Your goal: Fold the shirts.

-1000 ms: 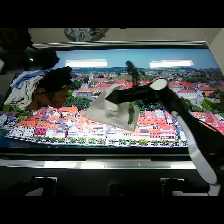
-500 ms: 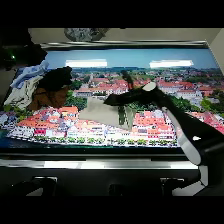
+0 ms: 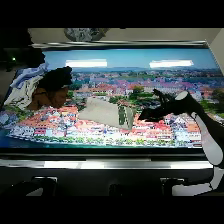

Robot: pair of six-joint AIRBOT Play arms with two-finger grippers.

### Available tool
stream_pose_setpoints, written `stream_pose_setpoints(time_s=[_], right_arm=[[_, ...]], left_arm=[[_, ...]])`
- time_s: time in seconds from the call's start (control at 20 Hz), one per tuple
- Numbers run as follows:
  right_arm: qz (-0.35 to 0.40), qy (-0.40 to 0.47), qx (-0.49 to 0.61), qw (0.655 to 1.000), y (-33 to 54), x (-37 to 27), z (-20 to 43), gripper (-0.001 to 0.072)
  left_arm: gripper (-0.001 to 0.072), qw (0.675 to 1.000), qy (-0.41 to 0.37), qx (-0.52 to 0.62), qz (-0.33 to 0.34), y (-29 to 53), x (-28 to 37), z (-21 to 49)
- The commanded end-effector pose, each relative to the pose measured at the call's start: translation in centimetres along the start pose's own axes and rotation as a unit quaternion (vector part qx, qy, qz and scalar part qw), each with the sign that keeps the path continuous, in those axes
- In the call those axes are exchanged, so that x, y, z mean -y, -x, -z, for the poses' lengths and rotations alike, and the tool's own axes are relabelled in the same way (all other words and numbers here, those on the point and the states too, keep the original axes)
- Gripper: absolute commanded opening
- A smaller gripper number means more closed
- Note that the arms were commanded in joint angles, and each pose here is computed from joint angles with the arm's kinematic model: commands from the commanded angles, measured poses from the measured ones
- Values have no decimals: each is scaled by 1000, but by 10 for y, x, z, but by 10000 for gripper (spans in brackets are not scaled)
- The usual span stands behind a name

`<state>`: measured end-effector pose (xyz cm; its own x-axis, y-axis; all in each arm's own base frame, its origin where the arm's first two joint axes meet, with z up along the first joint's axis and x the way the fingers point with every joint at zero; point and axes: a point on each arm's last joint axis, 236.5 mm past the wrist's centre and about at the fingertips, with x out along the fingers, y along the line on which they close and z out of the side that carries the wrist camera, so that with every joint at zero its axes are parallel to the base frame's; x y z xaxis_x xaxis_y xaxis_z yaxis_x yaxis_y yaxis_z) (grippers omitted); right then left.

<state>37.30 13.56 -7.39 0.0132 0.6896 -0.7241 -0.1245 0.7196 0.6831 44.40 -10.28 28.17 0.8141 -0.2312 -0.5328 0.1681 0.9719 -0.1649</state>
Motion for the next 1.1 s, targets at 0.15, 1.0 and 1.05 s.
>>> stream_pose_setpoints(time_s=[0.15,1.0,1.05], right_arm=[[-74,-62,98,991,-54,-33,-30,590],[77,-109,296,946,313,144,4,43],[85,-144,283,944,322,161,34,43]], left_arm=[[30,1000,0,-7,-1,-2,-1,3],[30,999,1,-38,-5,-16,-4,18],[30,999,1,-38,-5,-16,-4,18]])
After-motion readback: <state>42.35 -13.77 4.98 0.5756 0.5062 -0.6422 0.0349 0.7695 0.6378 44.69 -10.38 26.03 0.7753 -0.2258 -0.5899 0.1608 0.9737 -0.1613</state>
